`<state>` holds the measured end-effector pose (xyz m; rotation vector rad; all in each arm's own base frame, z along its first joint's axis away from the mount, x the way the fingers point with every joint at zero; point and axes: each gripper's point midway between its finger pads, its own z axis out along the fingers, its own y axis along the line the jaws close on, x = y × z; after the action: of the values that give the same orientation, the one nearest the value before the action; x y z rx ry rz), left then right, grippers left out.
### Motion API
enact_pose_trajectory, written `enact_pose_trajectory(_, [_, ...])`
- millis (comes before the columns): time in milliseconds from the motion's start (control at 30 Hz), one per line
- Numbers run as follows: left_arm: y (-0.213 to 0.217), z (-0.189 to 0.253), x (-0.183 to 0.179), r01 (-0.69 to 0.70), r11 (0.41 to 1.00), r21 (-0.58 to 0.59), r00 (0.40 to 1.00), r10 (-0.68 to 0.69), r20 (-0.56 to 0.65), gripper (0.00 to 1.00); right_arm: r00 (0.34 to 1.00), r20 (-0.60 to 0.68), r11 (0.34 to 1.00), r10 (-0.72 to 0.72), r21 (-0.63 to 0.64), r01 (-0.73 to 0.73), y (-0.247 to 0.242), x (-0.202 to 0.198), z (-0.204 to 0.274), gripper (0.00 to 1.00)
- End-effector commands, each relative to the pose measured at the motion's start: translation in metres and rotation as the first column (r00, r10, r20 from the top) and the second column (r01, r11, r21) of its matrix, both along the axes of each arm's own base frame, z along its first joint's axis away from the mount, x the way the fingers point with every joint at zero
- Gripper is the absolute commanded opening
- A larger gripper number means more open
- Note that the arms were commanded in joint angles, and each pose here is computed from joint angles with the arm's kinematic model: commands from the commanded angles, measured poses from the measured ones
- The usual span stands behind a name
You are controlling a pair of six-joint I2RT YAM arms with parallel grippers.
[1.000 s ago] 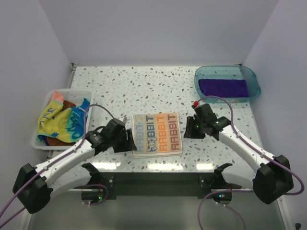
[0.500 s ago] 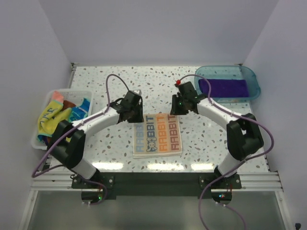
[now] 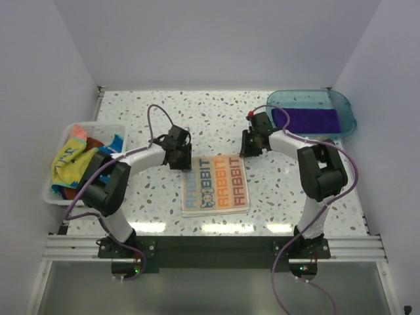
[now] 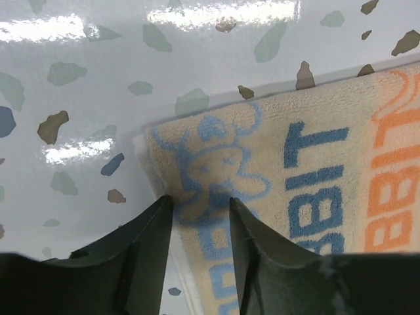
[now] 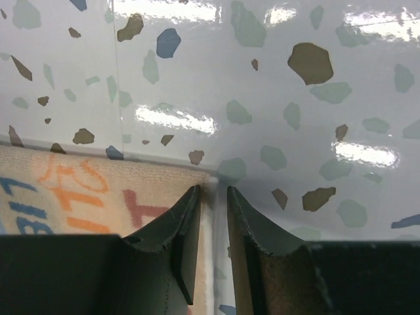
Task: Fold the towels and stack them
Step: Fold the towel
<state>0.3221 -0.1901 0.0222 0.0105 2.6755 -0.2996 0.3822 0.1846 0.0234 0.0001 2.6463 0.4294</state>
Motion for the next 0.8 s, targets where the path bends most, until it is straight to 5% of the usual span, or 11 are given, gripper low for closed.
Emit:
enact_pose_trajectory(0, [0.003, 0.039, 0.011, 0.044, 0.999, -0.001, 0.993, -0.044, 0.111, 0.47, 0.992, 0.090, 0.995, 0.093, -0.032, -0.091, -0.004, 0.004, 0.038, 0.27])
enact_pose_trajectory(100, [0.009, 0.072, 0.027, 0.090, 0.996, 0.031, 0.971, -0.094, 0.218, 0.58, 0.966, 0.110, 0.970, 0.234, -0.094, -0.224, -0.006, 0.004, 0.056, 0.31])
enact_pose_trajectory(133, [0.011, 0.084, 0.037, 0.119, 0.991, 0.058, 0.956, -0.130, 0.263, 0.75, 0.943, 0.138, 0.950, 0.304, -0.123, -0.288, -0.004, 0.010, 0.066, 0.33])
enact_pose_trajectory(233, [0.010, 0.098, 0.051, 0.234, 0.966, 0.112, 0.922, -0.257, 0.288, 0.88, 0.887, 0.134, 0.893, 0.443, -0.159, -0.422, 0.000, 0.014, 0.072, 0.37])
enact_pose_trajectory(433, [0.002, 0.079, 0.061, 0.464, 0.865, 0.194, 0.833, -0.500, 0.238, 0.85, 0.775, 0.088, 0.775, 0.626, -0.179, -0.606, 0.008, 0.019, 0.068, 0.49])
enact_pose_trajectory(767, [0.000, 0.039, 0.067, 0.607, 0.788, 0.102, 0.775, -0.616, 0.145, 0.76, 0.634, 0.000, 0.629, 0.773, -0.124, -0.767, 0.015, 0.013, 0.044, 0.49])
